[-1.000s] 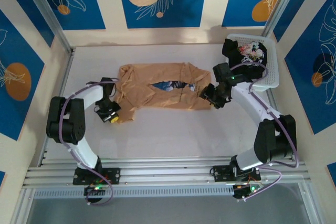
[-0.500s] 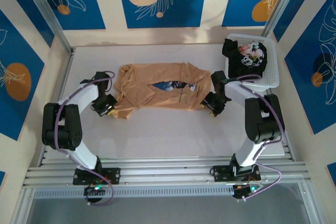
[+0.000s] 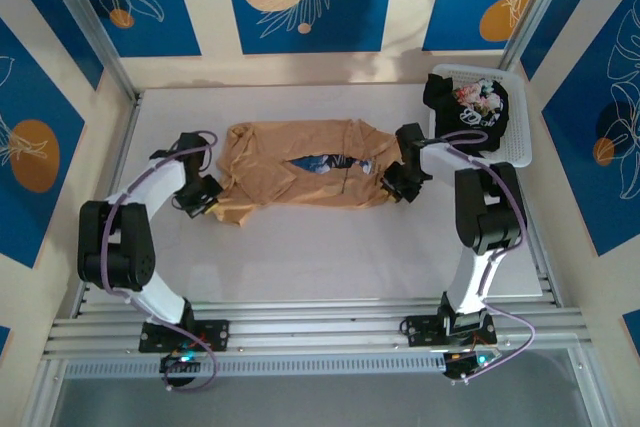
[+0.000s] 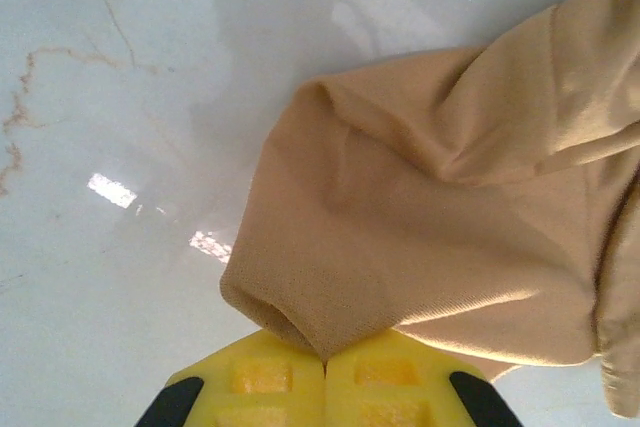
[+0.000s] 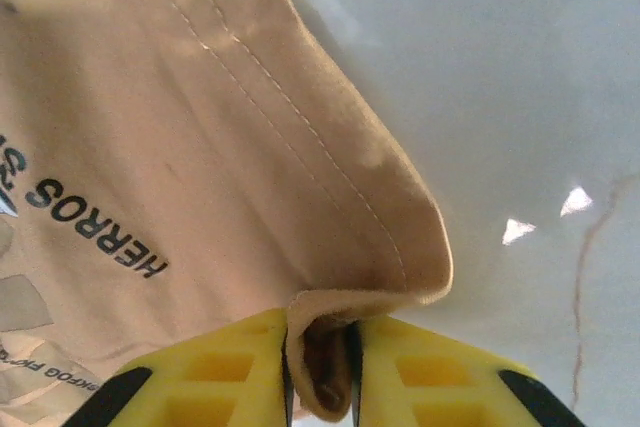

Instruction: Fold and stack the t-shirts

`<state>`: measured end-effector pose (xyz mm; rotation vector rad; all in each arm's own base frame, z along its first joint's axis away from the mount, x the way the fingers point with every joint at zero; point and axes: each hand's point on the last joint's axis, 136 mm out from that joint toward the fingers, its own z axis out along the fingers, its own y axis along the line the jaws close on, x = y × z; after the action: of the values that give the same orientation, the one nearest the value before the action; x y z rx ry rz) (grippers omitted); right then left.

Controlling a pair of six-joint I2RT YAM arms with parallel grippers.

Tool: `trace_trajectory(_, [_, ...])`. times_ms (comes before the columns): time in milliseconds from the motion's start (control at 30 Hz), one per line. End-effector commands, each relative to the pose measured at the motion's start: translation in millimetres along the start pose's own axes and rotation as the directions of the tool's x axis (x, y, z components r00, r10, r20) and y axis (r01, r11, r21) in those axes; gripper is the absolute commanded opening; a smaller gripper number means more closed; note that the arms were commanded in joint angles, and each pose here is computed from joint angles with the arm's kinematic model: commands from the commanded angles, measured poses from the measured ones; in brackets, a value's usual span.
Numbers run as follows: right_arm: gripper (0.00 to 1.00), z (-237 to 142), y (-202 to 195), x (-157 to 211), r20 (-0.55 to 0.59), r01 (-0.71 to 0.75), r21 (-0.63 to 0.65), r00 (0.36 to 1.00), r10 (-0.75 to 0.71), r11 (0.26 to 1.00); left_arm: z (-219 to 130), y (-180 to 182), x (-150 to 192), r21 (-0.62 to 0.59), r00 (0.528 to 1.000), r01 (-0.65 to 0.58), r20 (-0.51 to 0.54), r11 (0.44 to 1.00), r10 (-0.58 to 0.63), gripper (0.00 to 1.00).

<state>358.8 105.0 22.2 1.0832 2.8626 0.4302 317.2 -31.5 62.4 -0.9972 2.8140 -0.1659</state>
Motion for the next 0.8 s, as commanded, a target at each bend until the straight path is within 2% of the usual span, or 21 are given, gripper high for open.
trace_trajectory(0, [0.02,-10,10,-4,0.025,0.034,-0.011,0.999,-0.034,0.999,-19,-10,-14,0.05,0.999,-0.005,0.051,0.999,0.003,0.0])
trace_trajectory(200, [0.0,-77,64,-7,0.158,0.207,-0.138,0.97,-0.185,0.969,-56,-28,-38,0.109,0.987,-0.024,0.162,0.994,0.006,0.0])
trace_trajectory(400, [0.0,-168,135,-10,0.304,0.369,-0.326,0.913,-0.273,0.87,-129,-59,-81,0.226,0.94,-0.008,0.333,0.974,-0.069,0.0])
trace_trajectory(467, [0.0,-200,154,-9,0.353,0.41,-0.368,0.892,-0.283,0.835,-165,-66,-97,0.281,0.901,-0.002,0.417,0.96,-0.12,0.0])
trace_trajectory(567, [0.0,-253,173,-6,0.439,0.471,-0.413,0.853,-0.283,0.779,-229,-65,-113,0.355,0.81,-0.003,0.549,0.935,-0.206,0.0])
trace_trajectory(767, [0.0,-335,168,25,0.542,0.547,-0.485,0.8,-0.257,0.682,-354,-33,-109,0.481,0.56,-0.065,0.743,0.875,-0.367,0.0])
